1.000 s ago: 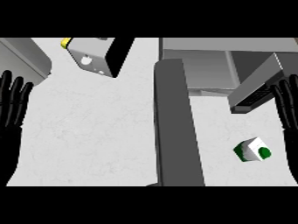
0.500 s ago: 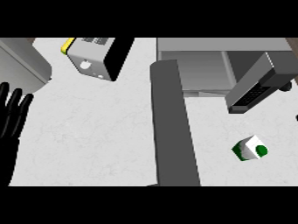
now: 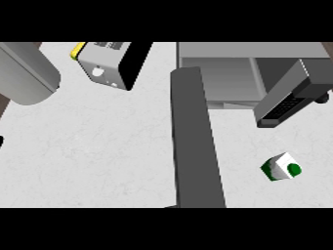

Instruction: Pick up the milk, place it into the microwave and close the microwave

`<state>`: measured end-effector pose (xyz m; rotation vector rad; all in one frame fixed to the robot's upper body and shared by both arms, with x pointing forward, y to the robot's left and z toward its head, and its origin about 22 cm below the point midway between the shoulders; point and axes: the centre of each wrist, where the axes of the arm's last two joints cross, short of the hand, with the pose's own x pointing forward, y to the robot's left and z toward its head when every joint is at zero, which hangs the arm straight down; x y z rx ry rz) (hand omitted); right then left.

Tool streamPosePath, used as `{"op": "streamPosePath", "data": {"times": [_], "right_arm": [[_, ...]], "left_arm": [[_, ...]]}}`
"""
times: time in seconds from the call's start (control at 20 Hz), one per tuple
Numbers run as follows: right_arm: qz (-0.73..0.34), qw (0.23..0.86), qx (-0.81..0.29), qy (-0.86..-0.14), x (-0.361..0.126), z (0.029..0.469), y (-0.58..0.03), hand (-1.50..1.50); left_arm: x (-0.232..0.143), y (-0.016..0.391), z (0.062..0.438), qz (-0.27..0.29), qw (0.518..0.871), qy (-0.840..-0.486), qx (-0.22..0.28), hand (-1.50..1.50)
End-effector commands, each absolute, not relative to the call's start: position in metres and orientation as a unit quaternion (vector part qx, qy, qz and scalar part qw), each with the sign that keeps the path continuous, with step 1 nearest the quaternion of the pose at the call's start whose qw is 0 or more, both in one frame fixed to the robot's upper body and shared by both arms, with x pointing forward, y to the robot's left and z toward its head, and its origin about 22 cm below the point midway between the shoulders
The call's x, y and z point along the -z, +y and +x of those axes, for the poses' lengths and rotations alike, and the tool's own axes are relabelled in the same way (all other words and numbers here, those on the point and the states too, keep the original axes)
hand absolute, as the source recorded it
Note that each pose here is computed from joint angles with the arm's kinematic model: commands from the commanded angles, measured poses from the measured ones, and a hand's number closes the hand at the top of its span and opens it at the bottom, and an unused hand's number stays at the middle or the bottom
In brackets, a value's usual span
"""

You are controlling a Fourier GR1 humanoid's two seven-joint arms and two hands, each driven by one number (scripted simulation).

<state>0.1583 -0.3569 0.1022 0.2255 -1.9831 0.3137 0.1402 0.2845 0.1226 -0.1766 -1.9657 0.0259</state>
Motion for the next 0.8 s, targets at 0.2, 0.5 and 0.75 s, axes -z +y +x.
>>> {"op": "streamPosePath", "data": {"times": [0.2, 0.5, 0.75], "right_arm": [[0.060, 0.562, -0.130, -0.815, -0.075, 0.174, -0.347, -1.50], [0.021, 0.590, -0.120, -0.798, -0.018, 0.182, -0.366, -1.50], [-0.012, 0.618, -0.112, -0.778, 0.012, 0.187, -0.378, -1.50]], "left_arm": [[-0.137, 0.302, 0.099, -0.073, 0.548, -0.833, -0.012, -1.50], [-0.135, 0.308, 0.085, -0.081, 0.547, -0.833, -0.006, -1.50], [-0.132, 0.300, 0.079, -0.090, 0.546, -0.833, -0.002, -1.50]]}}
